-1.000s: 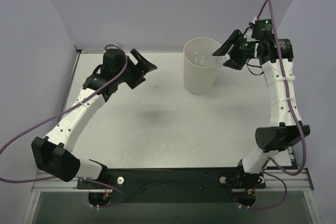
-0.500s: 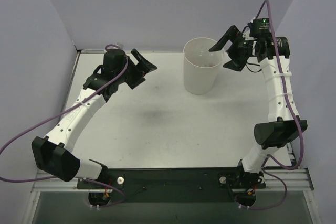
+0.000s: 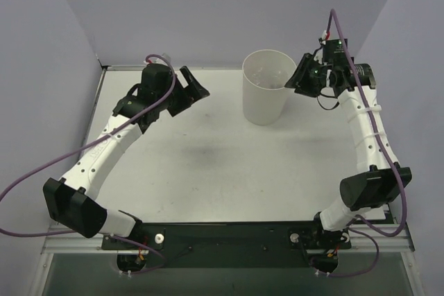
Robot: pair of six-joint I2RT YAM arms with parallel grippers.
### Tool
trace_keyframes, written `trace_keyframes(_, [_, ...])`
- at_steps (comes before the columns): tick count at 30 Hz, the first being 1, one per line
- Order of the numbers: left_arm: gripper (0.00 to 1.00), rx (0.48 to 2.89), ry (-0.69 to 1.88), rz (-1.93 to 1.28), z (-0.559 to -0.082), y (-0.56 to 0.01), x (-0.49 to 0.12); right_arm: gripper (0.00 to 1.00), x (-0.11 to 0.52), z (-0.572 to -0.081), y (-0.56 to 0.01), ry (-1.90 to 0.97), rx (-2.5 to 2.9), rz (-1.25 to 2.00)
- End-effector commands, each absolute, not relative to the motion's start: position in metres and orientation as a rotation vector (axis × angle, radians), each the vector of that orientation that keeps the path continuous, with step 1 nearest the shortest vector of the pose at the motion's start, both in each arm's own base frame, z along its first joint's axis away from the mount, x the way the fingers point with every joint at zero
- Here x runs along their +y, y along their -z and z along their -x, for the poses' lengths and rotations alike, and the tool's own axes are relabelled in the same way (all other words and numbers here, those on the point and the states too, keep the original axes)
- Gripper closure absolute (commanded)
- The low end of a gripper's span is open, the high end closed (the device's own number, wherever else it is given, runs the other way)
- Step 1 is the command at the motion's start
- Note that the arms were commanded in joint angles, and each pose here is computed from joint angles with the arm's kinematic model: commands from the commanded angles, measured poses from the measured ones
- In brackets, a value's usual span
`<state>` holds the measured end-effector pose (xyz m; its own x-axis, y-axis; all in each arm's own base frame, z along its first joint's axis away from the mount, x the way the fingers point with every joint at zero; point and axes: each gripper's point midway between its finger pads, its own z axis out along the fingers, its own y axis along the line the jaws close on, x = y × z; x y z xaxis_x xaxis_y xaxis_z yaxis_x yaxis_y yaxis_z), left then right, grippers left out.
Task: Put the plastic bottles in the bin
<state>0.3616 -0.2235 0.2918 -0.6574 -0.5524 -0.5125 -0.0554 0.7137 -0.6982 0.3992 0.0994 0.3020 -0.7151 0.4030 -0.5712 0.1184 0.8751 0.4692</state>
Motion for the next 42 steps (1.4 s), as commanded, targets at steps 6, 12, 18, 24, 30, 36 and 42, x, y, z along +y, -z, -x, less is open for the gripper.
trace_keyframes(6, [0.05, 2.158, 0.811, 0.419, -0.329, -0.265, -0.183, 0.57, 0.074, -0.334, -0.296, -0.436, 2.15, -0.282])
trace_keyframes(12, [0.05, 2.02, 0.896, 0.66, -0.303, -0.243, -0.124, 0.39, 0.054, -0.286, -0.278, -0.379, 2.066, -0.339])
trace_keyframes(18, [0.05, 2.127, 0.85, 0.542, -0.285, -0.229, -0.122, 0.23, 0.059, -0.25, -0.257, -0.469, 2.064, -0.432])
trace_keyframes(24, [0.05, 2.117, 0.881, 0.417, -0.266, -0.237, -0.126, 0.2, 0.062, -0.223, -0.235, -0.503, 2.114, -0.469])
trace_keyframes(30, [0.05, 2.095, 0.903, 0.359, -0.247, -0.252, -0.128, 0.17, 0.058, -0.208, -0.223, -0.489, 2.139, -0.502])
trace_keyframes(36, [0.05, 2.14, 0.921, 0.392, -0.231, -0.232, -0.128, 0.17, 0.057, -0.202, -0.215, -0.497, 2.134, -0.547])
trace_keyframes(42, [0.04, 2.11, 0.994, 0.402, -0.224, -0.232, -0.134, 0.19, 0.058, -0.196, -0.214, -0.519, 2.112, -0.562])
